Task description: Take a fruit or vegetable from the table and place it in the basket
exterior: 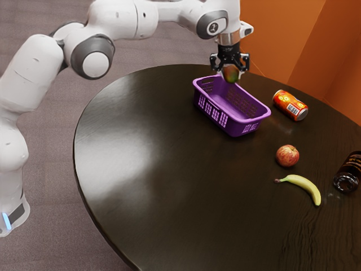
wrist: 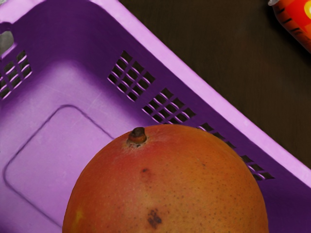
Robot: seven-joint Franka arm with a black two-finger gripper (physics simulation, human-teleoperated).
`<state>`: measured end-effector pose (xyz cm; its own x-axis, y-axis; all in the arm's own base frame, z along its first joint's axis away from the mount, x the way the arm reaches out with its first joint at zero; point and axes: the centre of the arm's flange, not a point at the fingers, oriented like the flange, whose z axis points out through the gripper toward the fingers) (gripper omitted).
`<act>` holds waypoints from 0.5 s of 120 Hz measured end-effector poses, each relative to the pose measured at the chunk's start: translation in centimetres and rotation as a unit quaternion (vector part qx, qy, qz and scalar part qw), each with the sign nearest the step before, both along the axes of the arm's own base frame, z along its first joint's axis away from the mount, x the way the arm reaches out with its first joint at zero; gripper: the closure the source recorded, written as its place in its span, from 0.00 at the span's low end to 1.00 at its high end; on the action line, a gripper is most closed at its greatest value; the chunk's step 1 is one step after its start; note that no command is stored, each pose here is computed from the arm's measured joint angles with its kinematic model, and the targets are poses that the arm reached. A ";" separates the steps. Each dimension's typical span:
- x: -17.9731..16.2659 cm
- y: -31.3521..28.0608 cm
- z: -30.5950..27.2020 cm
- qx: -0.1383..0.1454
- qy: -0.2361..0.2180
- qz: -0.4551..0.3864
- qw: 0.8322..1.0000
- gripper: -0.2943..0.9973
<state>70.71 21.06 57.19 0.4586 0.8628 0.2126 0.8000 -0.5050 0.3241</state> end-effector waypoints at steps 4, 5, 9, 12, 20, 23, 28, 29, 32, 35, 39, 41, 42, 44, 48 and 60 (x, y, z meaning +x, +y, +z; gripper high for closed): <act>0.1 0.4 -0.1 0.000 -0.001 0.000 1.000 0.50; 0.1 0.5 -0.1 0.000 -0.002 0.000 1.000 0.50; 0.2 0.7 -0.3 0.000 -0.002 -0.001 1.000 0.50; 0.2 0.7 -0.3 0.001 -0.002 -0.002 1.000 0.50; 0.2 0.7 -0.2 0.002 -0.004 -0.006 1.000 0.50; 0.2 0.6 -0.1 0.003 -0.005 -0.007 1.000 0.50; 0.2 0.4 0.0 -0.001 -0.005 -0.010 1.000 0.43; 0.2 0.4 -0.1 -0.002 -0.006 -0.010 1.000 0.42; 0.2 0.4 -0.1 -0.007 -0.007 -0.011 1.000 0.39; 0.2 0.4 -0.1 -0.011 -0.008 -0.011 1.000 0.36; 0.2 0.4 -0.2 -0.016 -0.008 -0.012 1.000 0.33; 0.2 0.4 -0.2 -0.017 -0.009 -0.012 1.000 0.32; 0.1 0.4 -0.2 -0.018 -0.009 -0.013 1.000 0.32; 0.1 0.4 -0.2 -0.019 -0.010 -0.013 1.000 0.31; 0.0 0.2 -0.2 -0.022 -0.009 -0.015 1.000 0.29; -1.3 -0.6 0.4 -0.030 -0.005 -0.016 0.999 0.26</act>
